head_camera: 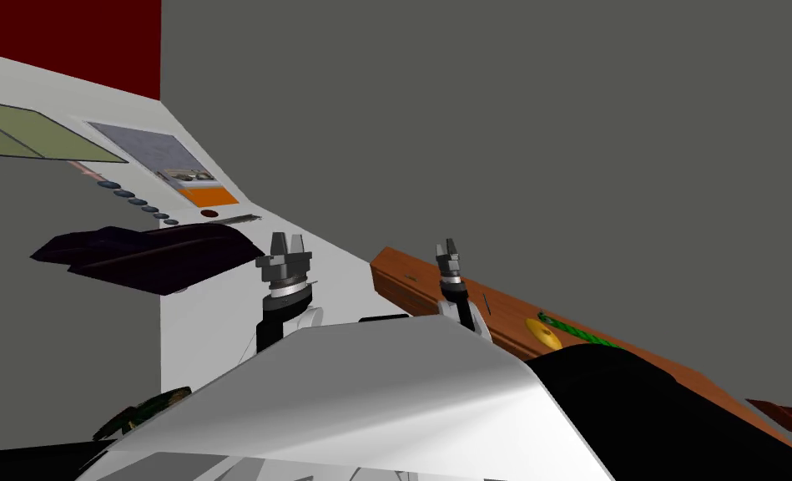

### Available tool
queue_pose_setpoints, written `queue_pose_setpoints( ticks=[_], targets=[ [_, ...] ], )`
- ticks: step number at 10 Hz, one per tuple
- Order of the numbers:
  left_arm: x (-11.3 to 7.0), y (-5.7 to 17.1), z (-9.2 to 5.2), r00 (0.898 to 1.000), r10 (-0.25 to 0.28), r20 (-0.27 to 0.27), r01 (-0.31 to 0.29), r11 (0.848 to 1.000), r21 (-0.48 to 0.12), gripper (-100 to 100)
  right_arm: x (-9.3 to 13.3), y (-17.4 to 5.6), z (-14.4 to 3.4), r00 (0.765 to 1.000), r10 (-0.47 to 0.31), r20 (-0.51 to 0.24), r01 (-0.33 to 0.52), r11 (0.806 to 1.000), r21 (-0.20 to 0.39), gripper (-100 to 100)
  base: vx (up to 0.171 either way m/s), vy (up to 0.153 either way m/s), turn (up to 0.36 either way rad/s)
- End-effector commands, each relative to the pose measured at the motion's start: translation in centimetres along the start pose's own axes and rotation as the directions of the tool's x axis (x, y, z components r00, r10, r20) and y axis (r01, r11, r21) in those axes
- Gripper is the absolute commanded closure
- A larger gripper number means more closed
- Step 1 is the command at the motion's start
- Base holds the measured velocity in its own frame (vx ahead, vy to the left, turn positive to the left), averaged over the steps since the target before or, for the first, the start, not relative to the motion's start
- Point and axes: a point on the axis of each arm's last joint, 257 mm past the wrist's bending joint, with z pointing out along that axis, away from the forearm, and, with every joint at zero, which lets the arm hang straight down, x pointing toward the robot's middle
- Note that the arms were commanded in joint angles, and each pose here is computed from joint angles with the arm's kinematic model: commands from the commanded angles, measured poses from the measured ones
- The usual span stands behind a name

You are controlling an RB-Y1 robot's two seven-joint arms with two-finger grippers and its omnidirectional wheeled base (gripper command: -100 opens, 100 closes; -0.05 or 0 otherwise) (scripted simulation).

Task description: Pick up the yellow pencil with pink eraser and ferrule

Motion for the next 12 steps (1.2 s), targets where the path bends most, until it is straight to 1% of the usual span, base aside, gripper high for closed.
queue_pose_setpoints(
  ticks=[1,3,4,5,6,7,8,9,10,11,12],
  targets=[
    [0.0,0.0,0.0,1.000,0.000,0.000,0.000,1.000,0.000,0,0.4,-1.8,-0.3,0.998,-0.052,-0.041,0.053,0.998,0.036,-100,0.017,0.013,0.129],
    [0.0,0.0,0.0,1.000,0.000,0.000,0.000,1.000,0.000,0,1.0,-4.8,-1.0,0.982,-0.146,-0.117,0.157,0.984,0.088,-100,0.026,0.019,0.205],
    [0.0,0.0,0.0,1.000,0.000,0.000,0.000,1.000,0.000,0,1.0,-5.4,-1.3,0.982,-0.145,-0.118,0.157,0.983,0.100,-100,0.021,0.009,0.087],
    [0.0,0.0,0.0,1.000,0.000,0.000,0.000,1.000,0.000,0,1.2,-7.2,-1.8,0.968,-0.193,-0.160,0.214,0.968,0.128,-100,0.021,0.014,0.170],
    [0.0,0.0,0.0,1.000,0.000,0.000,0.000,1.000,0.000,0,1.2,-7.3,-1.9,0.968,-0.193,-0.160,0.214,0.968,0.130,-100,0.015,0.007,0.070],
    [0.0,0.0,0.0,1.000,0.000,0.000,0.000,1.000,0.000,0,1.4,-9.0,-2.5,0.949,-0.240,-0.204,0.273,0.950,0.151,-100,0.015,0.012,0.127],
    [0.0,0.0,0.0,1.000,0.000,0.000,0.000,1.000,0.000,0,1.3,-9.3,-2.7,0.949,-0.239,-0.205,0.273,0.949,0.159,-100,0.014,0.007,0.099],
    [0.0,0.0,0.0,1.000,0.000,0.000,0.000,1.000,0.000,0,1.5,-10.8,-3.2,0.925,-0.286,-0.250,0.333,0.927,0.170,-100,0.017,0.014,0.175],
    [0.0,0.0,0.0,1.000,0.000,0.000,0.000,1.000,0.000,0,1.4,-11.4,-3.6,0.925,-0.283,-0.253,0.334,0.924,0.185,-100,0.016,0.011,0.091],
    [0.0,0.0,0.0,1.000,0.000,0.000,0.000,1.000,0.000,0,1.5,-12.7,-4.1,0.895,-0.329,-0.300,0.394,0.900,0.189,-100,0.021,0.020,0.195],
    [0.0,0.0,0.0,1.000,0.000,0.000,0.000,1.000,0.000,0,1.4,-13.6,-4.6,0.895,-0.325,-0.304,0.395,0.895,0.208,-100,0.019,0.014,0.094]
  ],
)
